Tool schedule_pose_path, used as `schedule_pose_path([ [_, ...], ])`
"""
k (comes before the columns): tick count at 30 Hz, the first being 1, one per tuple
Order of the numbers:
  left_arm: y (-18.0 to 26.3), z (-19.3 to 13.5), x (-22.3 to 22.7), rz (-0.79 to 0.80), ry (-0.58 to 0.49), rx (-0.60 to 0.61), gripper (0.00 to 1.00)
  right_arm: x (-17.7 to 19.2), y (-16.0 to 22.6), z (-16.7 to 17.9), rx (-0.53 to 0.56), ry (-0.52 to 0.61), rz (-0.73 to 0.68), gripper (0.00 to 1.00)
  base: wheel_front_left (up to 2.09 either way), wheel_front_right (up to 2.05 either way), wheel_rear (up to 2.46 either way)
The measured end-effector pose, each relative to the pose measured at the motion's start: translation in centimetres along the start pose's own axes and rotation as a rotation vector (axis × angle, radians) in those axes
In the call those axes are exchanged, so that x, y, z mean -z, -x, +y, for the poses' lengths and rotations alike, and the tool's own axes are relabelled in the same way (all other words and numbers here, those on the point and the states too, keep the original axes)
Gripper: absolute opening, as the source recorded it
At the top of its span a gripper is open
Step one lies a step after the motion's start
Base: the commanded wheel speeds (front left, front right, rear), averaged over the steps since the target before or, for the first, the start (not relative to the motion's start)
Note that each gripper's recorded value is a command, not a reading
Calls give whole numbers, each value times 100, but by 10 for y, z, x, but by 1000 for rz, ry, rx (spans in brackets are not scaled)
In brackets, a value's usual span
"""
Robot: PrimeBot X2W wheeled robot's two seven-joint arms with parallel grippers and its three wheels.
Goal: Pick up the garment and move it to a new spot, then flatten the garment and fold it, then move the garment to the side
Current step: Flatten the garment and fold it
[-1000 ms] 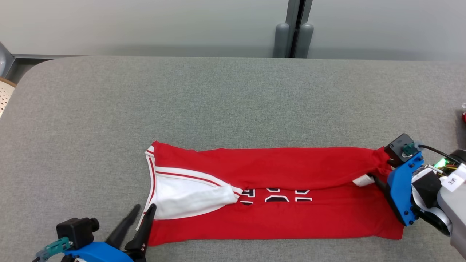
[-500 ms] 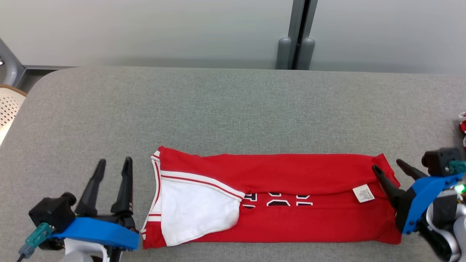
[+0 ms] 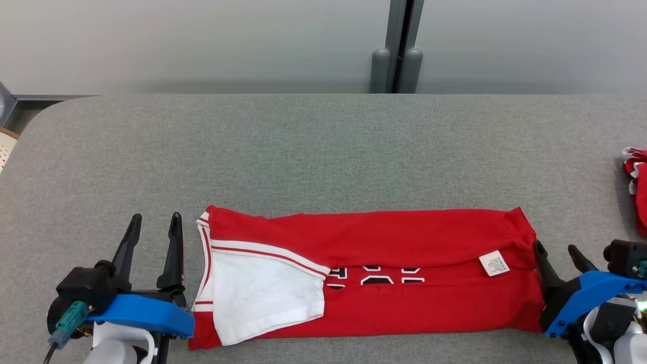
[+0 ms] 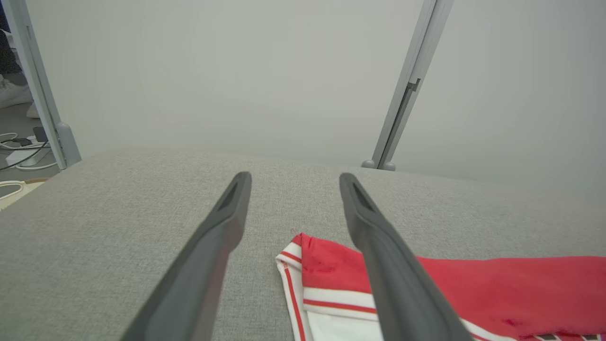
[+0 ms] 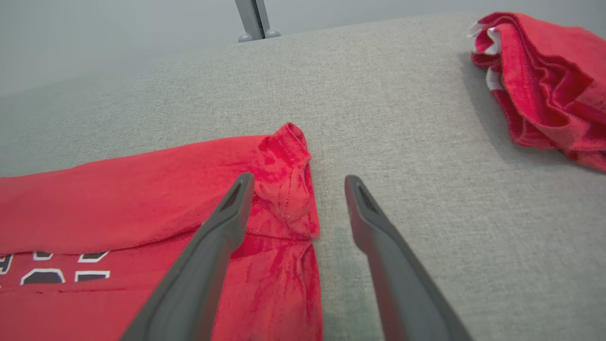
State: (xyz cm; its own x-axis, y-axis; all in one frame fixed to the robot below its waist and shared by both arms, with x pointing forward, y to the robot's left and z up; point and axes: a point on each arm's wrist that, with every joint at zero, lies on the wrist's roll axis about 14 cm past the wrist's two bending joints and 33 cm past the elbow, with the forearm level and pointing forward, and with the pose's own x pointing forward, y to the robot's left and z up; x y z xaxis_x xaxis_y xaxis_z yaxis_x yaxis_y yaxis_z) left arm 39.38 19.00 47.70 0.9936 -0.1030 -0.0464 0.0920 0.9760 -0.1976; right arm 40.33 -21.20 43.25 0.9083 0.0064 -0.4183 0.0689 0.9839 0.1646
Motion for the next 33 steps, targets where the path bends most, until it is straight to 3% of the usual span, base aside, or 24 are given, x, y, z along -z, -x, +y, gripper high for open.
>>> schedule_pose_path([
  [4, 1, 2, 5, 12, 3, -2, 100, 2, -8, -12, 49, 23, 18, 100, 0, 0, 0],
  [15, 3, 11, 8, 21, -5, -12, 100, 45, -25, -3, 35, -23, 168, 100, 0, 0, 0],
  [25, -11, 10, 6, 22, -18, 1, 100, 67, -38, 14, -13, 26, 283, 100, 0, 0, 0],
  [26, -12, 10, 6, 22, -19, -1, 100, 68, -39, 16, -17, 36, 294, 81, 0, 0, 0],
  [27, -13, 10, 6, 22, -22, -2, 100, 68, -40, 17, -23, 46, 300, 49, 0, 0, 0],
  [28, -14, 11, 5, 21, -26, -4, 100, 68, -40, 19, -26, 53, 303, 31, 0, 0, 0],
  [29, -15, 11, 5, 21, -27, -4, 100, 69, -41, 20, -31, 59, 305, 0, 0, 0, 0],
  [33, -18, 14, 7, 37, -37, -17, 100, 69, -41, 31, -59, 65, 305, 0, 0, 0, 0],
])
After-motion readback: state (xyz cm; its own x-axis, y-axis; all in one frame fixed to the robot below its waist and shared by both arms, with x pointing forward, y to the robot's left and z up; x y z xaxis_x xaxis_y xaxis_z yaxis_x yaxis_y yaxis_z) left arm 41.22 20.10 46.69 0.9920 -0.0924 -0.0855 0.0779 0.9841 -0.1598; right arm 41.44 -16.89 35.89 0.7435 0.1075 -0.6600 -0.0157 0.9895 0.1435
